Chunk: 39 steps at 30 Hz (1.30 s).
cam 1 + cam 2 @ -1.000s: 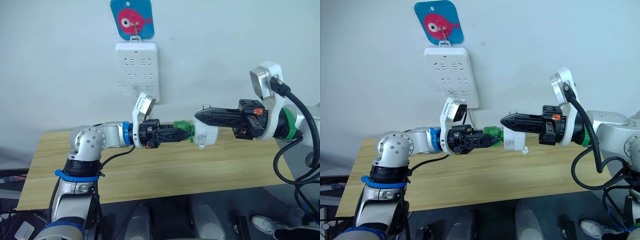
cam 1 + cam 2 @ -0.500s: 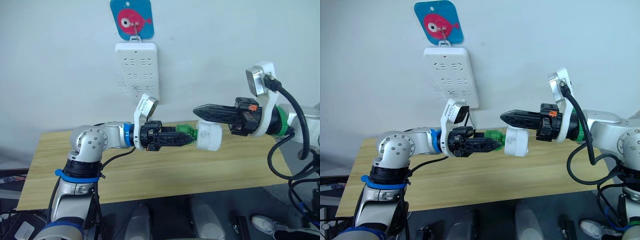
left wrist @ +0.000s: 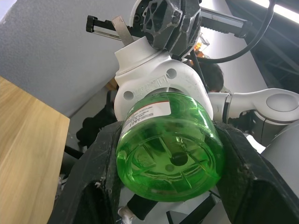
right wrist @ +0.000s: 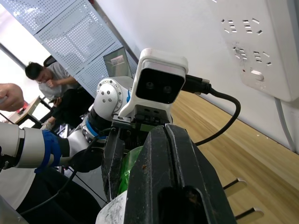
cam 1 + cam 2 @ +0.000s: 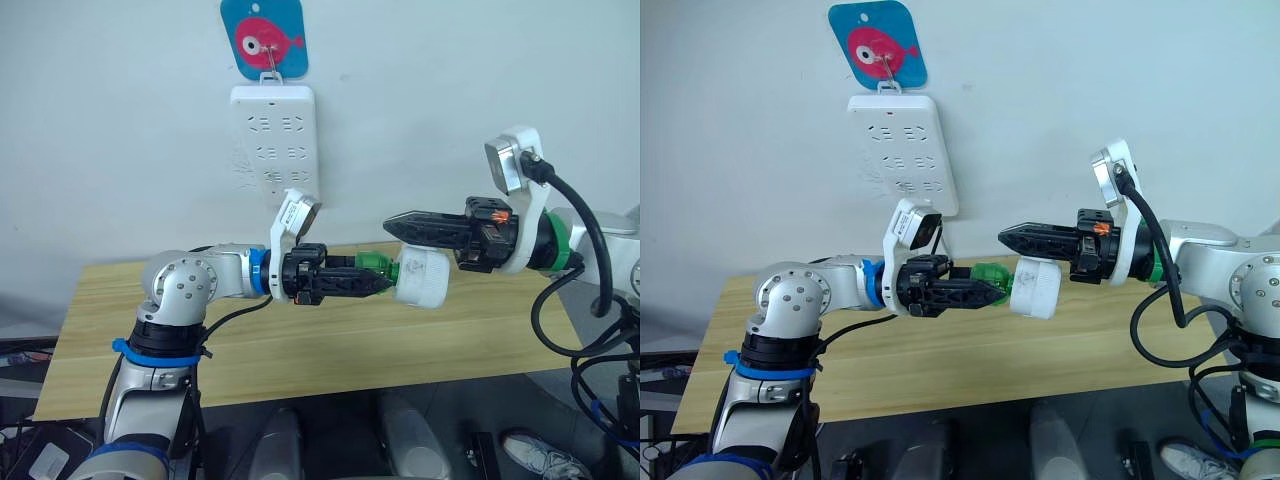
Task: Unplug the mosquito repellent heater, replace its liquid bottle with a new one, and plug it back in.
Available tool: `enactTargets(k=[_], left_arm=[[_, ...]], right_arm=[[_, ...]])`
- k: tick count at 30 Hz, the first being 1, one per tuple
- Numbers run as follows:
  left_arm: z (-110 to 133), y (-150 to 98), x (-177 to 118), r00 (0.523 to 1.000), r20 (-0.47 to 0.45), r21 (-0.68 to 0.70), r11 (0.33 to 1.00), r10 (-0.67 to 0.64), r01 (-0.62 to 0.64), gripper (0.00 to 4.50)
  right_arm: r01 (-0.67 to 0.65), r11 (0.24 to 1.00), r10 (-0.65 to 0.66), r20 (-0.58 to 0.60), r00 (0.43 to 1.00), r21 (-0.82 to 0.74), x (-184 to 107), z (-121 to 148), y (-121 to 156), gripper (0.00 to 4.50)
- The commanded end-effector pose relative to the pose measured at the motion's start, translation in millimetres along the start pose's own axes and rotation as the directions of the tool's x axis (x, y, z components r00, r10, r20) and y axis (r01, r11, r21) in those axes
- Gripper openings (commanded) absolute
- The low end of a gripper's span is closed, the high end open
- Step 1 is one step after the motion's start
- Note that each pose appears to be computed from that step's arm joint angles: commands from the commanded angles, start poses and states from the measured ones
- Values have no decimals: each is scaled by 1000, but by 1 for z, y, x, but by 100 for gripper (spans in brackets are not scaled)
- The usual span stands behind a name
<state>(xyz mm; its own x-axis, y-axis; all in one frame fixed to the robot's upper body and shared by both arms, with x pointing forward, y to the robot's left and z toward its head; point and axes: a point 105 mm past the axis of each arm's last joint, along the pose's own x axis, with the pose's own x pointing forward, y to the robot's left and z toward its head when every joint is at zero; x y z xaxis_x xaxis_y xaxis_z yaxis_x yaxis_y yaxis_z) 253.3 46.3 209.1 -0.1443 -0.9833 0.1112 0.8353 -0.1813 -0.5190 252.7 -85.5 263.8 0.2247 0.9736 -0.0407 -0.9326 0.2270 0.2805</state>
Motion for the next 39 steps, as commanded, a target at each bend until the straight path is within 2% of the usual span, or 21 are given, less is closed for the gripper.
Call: enactTargets(k=[1,19,39], left_arm=[[9,-16,5,997,19,53,996,-78,77,230],[12,-21,6,995,30,52,994,-99,98,230],[14,-12,2,997,56,47,998,-50,47,230]], right_arm=[[-15,1000,15,-28,999,-11,2,-3,4,0],[-50,996,55,-70,996,67,3,-14,6,0],[-45,998,46,-24,999,45,5,-4,6,0]])
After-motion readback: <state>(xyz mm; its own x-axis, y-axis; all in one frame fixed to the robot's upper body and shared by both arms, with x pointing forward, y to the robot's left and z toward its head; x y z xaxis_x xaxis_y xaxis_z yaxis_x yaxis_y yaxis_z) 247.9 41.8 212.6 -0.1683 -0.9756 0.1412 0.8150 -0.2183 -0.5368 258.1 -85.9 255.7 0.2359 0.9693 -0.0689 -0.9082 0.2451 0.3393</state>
